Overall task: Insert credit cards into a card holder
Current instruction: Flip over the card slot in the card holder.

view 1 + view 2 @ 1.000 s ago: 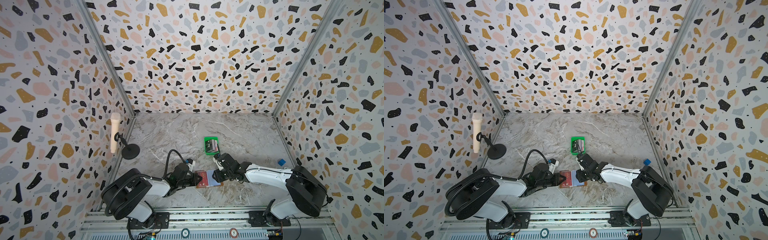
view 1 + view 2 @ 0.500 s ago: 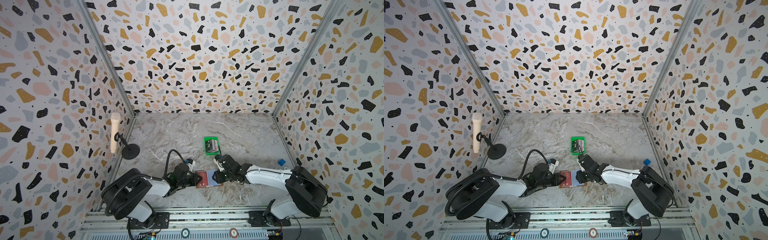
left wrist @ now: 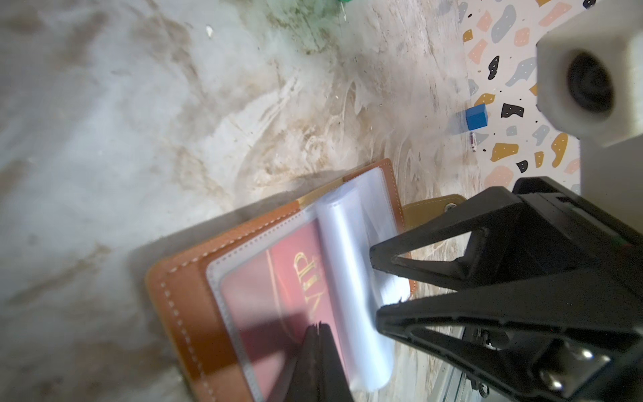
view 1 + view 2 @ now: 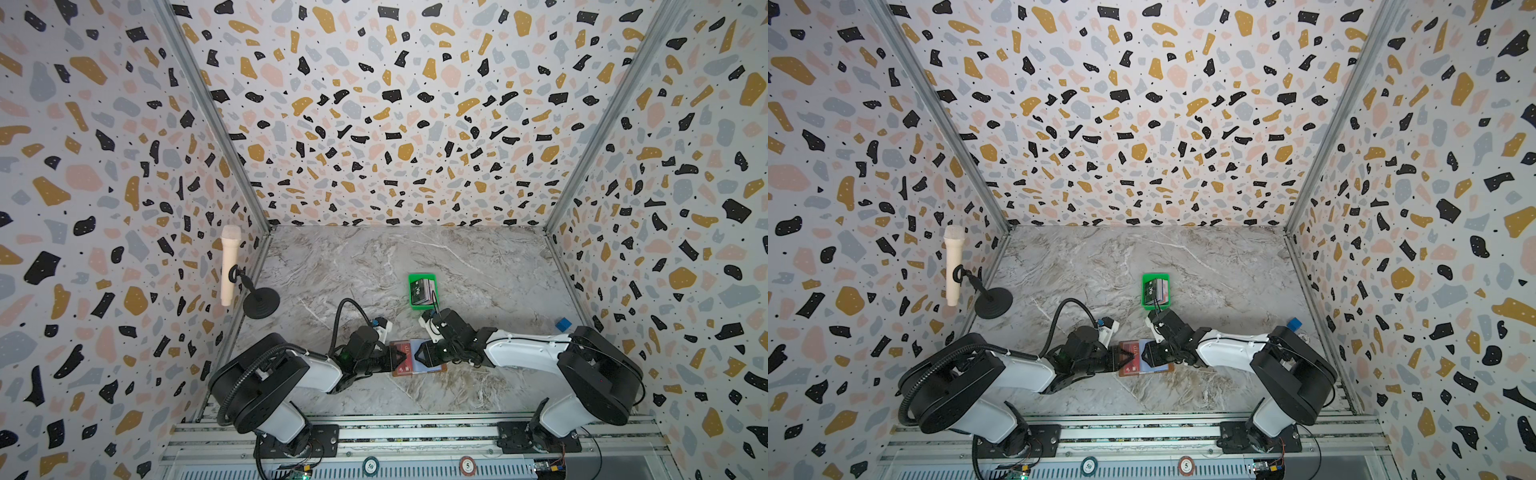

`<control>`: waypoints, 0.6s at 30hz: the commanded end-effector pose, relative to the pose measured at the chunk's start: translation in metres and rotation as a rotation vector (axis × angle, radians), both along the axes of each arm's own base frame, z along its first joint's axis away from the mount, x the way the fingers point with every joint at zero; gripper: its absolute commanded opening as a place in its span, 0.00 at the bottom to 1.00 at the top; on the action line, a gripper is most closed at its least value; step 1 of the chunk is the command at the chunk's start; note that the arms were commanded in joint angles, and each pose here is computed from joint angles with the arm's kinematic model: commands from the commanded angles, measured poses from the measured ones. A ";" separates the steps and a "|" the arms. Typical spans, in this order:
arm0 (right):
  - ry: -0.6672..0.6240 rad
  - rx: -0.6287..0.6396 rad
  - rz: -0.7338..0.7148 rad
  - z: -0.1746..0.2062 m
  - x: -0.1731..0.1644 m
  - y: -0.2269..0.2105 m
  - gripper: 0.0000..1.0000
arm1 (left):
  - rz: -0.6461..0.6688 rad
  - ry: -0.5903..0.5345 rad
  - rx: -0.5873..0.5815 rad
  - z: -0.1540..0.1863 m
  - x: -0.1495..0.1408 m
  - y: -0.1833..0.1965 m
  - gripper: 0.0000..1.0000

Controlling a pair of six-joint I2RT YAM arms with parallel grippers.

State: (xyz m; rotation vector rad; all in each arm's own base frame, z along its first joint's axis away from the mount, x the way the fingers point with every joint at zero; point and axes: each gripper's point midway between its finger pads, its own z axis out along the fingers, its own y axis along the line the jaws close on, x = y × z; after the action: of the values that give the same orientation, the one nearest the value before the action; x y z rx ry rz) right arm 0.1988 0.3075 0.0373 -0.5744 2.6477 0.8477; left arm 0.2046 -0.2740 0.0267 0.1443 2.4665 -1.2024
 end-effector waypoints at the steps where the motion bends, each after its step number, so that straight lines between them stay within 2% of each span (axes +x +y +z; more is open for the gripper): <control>1: -0.006 0.033 0.027 0.011 0.001 0.014 0.40 | -0.005 0.022 0.018 -0.009 -0.005 0.003 0.00; 18: -0.037 0.105 0.063 0.038 -0.005 0.030 0.40 | -0.009 0.021 0.004 -0.003 -0.001 -0.002 0.00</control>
State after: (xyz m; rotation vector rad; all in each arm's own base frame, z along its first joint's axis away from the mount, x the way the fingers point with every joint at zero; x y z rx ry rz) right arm 0.1915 0.3247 0.0516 -0.6324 2.6076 0.9139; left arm 0.2043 -0.2753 0.0267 0.1448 2.4675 -1.2123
